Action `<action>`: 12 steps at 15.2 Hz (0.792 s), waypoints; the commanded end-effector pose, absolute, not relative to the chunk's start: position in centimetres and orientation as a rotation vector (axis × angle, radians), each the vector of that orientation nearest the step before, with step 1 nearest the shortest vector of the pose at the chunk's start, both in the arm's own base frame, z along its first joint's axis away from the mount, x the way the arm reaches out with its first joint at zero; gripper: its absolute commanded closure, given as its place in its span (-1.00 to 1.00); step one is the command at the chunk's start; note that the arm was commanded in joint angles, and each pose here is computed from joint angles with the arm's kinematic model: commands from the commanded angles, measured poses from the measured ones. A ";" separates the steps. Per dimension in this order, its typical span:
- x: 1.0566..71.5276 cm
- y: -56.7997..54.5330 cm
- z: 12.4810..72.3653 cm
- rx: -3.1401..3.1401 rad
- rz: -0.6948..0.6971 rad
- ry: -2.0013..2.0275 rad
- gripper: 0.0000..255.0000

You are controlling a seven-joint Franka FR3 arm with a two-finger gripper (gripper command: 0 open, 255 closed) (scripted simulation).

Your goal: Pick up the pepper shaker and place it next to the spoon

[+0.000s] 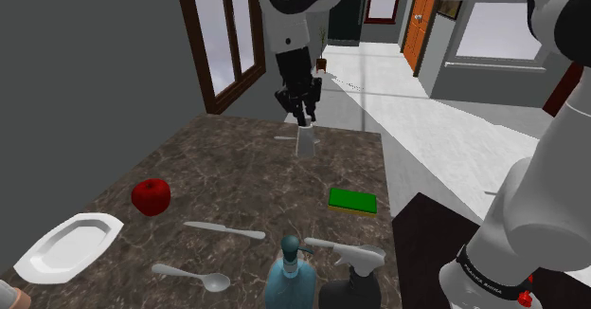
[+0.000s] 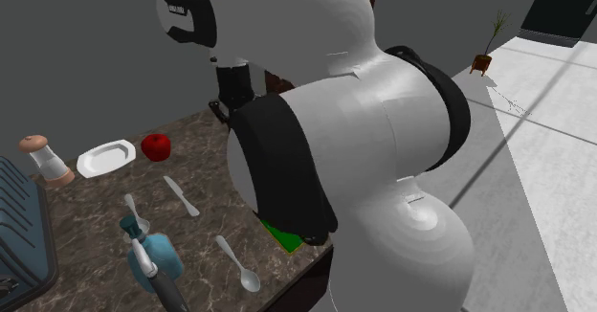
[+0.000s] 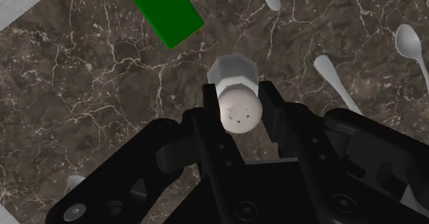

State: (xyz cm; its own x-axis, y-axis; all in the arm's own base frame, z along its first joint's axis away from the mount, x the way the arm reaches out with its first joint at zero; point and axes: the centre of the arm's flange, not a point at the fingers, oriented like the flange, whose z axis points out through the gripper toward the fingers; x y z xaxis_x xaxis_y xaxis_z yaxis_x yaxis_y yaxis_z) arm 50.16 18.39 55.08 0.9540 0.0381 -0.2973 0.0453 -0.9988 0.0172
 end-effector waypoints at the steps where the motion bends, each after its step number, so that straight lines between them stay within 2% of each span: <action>1: 48.9 20.9 55.1 3.082 -0.468 0.063 1.00; 12: 43.6 34.4 55.2 3.082 -0.468 0.063 1.00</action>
State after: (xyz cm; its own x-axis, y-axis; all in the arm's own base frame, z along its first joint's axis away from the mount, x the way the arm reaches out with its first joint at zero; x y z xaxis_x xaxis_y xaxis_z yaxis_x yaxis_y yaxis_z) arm 44.01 33.06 55.44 0.9540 0.0374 -0.2976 0.0446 -0.9988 0.0175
